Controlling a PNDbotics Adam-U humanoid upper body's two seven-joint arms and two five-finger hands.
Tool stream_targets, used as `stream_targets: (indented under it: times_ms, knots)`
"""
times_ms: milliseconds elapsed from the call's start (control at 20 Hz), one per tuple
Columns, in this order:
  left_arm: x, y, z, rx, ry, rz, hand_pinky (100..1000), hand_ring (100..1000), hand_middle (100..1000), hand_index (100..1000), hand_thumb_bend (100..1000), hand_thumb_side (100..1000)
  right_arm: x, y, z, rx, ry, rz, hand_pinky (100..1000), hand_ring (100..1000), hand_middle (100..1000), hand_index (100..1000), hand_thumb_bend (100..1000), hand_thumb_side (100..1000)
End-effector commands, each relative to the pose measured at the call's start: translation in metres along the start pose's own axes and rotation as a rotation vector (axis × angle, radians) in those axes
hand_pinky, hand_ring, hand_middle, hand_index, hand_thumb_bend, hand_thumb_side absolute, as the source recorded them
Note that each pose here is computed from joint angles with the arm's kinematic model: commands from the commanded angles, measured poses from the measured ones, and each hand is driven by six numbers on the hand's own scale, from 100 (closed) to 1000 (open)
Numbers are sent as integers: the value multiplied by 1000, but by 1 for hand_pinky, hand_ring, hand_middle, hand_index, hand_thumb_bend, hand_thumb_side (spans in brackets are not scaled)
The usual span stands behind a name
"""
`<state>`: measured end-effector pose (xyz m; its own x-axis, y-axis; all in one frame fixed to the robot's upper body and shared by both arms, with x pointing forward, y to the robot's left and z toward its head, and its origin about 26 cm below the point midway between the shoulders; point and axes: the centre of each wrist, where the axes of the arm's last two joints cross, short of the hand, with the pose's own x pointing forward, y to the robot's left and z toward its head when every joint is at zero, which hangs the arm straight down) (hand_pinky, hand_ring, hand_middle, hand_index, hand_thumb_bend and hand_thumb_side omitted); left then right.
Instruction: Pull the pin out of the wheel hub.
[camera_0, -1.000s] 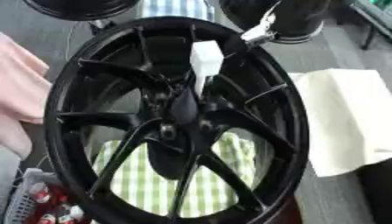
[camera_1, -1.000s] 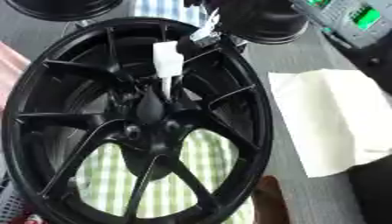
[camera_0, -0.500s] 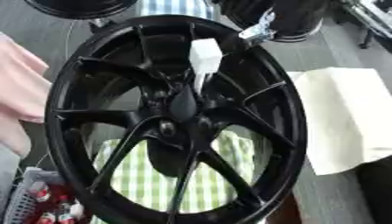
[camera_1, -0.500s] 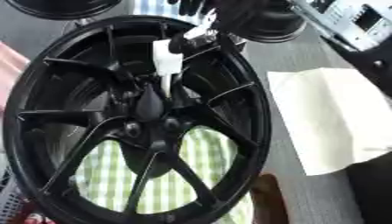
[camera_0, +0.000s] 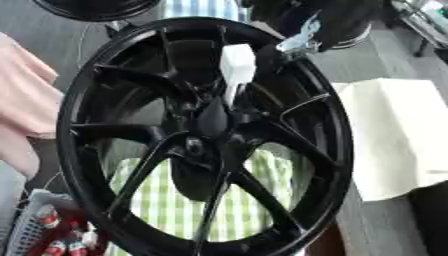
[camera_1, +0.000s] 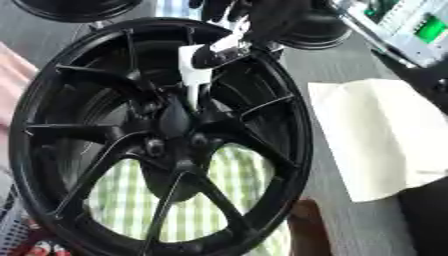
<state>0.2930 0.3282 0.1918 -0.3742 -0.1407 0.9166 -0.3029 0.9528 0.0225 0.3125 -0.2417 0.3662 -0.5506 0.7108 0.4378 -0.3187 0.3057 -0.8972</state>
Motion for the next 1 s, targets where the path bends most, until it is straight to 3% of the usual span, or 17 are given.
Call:
stream_targets:
  times_ms: [50,400,450,500,1000]
  knots:
    - [5,2,0,3,-17,-6,747,601,568,673,117,795,9,-6,3,-47,-35,43,831,823,717,835,643,357]
    - [5,2,0,3,-15,-6,747,601,568,673,117,795,4,-6,-3,-38,-40,66,831,826,718,835,643,354]
    - [5,2,0,3,-15,-6,746,600,568,673,100,807,4,-6,-3,-36,-41,67,838,839,721,834,219,319]
    - [5,2,0,2,-15,-5,746,600,568,673,116,796,3,-6,-5,-30,-47,62,838,839,720,833,645,349]
    - [6,1,0,-1,-17,-2,746,599,567,672,116,798,-26,-13,-22,17,-28,63,837,839,712,822,641,350]
